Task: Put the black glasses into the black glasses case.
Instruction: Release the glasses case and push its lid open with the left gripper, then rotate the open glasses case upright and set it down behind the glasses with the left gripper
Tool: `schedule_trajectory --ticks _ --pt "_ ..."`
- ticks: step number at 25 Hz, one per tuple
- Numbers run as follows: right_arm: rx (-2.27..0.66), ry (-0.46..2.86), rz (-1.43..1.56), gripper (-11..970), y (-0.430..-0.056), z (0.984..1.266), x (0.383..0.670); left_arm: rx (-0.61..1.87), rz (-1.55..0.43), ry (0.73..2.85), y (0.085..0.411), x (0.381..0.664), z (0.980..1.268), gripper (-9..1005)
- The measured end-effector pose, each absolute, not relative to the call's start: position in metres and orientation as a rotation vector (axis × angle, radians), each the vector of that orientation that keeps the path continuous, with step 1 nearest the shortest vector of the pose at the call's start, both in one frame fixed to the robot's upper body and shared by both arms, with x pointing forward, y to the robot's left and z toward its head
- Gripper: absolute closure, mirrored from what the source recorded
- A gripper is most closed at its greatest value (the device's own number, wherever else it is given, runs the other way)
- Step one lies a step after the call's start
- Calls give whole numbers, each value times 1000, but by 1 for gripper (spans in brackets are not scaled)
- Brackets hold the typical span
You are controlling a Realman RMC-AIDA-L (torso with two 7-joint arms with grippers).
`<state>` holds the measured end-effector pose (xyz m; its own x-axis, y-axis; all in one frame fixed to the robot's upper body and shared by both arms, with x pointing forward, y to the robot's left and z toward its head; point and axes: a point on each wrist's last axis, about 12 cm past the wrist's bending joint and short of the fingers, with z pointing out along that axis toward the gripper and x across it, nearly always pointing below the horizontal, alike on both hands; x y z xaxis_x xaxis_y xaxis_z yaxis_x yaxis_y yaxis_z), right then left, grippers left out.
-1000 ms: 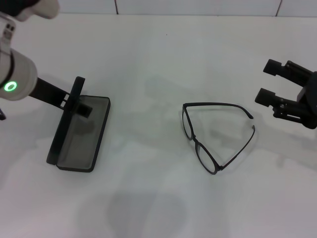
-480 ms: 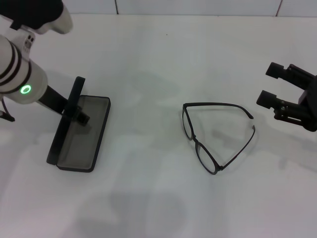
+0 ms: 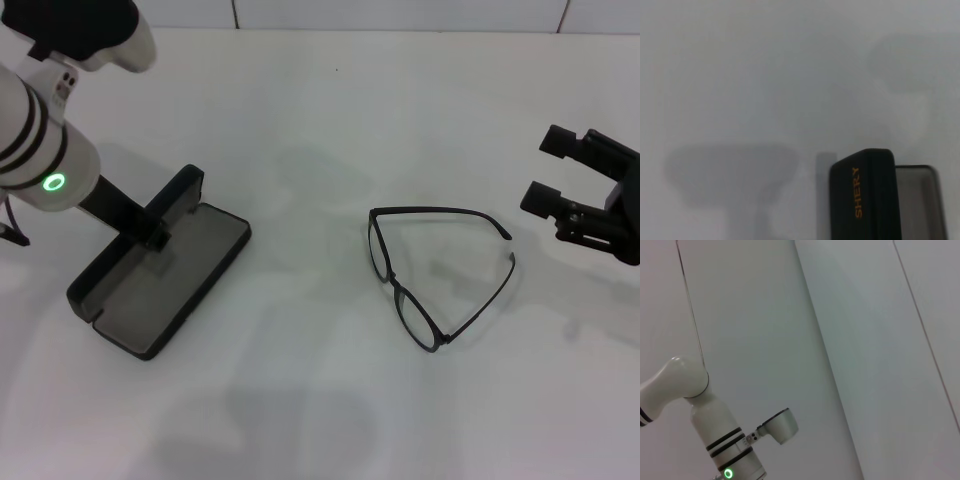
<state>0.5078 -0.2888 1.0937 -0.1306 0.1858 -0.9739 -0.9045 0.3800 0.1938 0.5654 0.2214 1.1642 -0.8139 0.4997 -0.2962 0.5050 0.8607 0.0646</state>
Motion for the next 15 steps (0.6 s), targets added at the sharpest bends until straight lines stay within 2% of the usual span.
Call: schedule_trajectory --ticks 8,15 --pt "-681 1381 1083 102 -293 1090 503 893 12 2606 210 563 1180 685" --pt "-636 1377 1080 102 -302 1087 493 1317 138 2200 170 569 1203 799"
